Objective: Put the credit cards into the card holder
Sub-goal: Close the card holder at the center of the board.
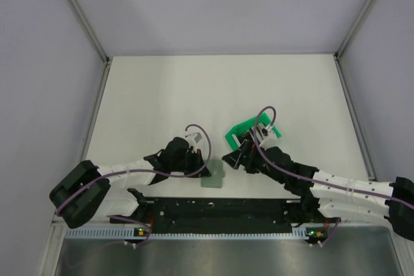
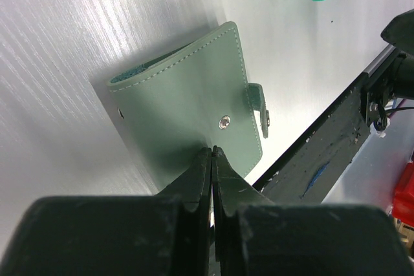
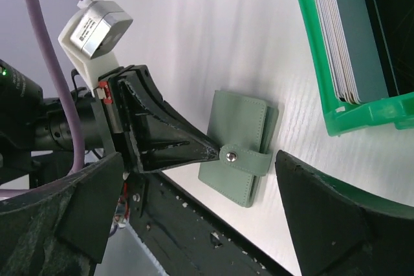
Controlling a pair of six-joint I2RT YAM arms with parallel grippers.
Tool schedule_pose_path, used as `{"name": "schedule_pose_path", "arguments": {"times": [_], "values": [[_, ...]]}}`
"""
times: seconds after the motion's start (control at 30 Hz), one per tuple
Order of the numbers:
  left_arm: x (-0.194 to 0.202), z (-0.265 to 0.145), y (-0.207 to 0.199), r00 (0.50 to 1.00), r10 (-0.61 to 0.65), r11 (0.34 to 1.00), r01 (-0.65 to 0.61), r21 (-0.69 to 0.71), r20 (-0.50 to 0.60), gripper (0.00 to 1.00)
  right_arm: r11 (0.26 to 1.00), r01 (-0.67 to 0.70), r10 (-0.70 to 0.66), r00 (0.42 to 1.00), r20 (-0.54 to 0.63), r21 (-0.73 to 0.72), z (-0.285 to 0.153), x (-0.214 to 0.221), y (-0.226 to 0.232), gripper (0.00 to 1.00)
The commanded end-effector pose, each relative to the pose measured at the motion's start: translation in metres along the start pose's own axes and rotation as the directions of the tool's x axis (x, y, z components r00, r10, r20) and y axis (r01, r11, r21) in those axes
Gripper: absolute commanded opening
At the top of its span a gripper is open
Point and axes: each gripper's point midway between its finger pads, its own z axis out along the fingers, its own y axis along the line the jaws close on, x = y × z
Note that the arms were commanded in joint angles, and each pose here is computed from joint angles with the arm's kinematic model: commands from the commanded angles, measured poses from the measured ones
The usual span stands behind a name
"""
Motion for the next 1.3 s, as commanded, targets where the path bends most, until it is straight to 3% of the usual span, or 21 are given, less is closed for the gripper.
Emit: {"name": "schedule_pose_path", "arguments": {"times": [0.0,0.1,0.17,0.23,0.6,1.27], "values": [[-0.01,-0.002,-0.007,0.999,0.027,1.0,-0.027,0.006,0.033,0.02,0.998,0.025,-0.024,0.999,0.025,-0.062,-0.002,-0.01,0.016,0.96],[-0.014,-0.003,-0.01,0.999,0.029,0.999,-0.03,0.012,0.043,0.02,0.997,0.052,-0.051,0.999,-0.019,0.063,0.002,-0.003,-0.005,0.63],[-0.014,-0.003,-0.011,0.999,0.026,1.0,-0.027,0.014,0.041,0.02,0.993,0.066,-0.062,0.997,-0.051,0.097,0.006,0.003,-0.01,0.21],[-0.015,-0.003,-0.012,0.999,0.027,0.999,-0.028,0.017,0.042,0.01,0.988,0.075,-0.064,0.994,-0.084,0.133,0.01,0.009,-0.015,0.02],[-0.007,-0.004,-0.006,0.999,0.015,1.0,-0.015,0.011,0.035,0.0,0.988,0.11,-0.086,0.975,-0.206,0.112,0.038,0.036,-0.005,0.0],[-0.016,-0.011,-0.027,0.997,0.056,0.995,-0.06,0.08,0.047,0.0,0.984,0.117,-0.082,0.967,-0.243,0.134,0.039,0.055,-0.01,0.0]]}}
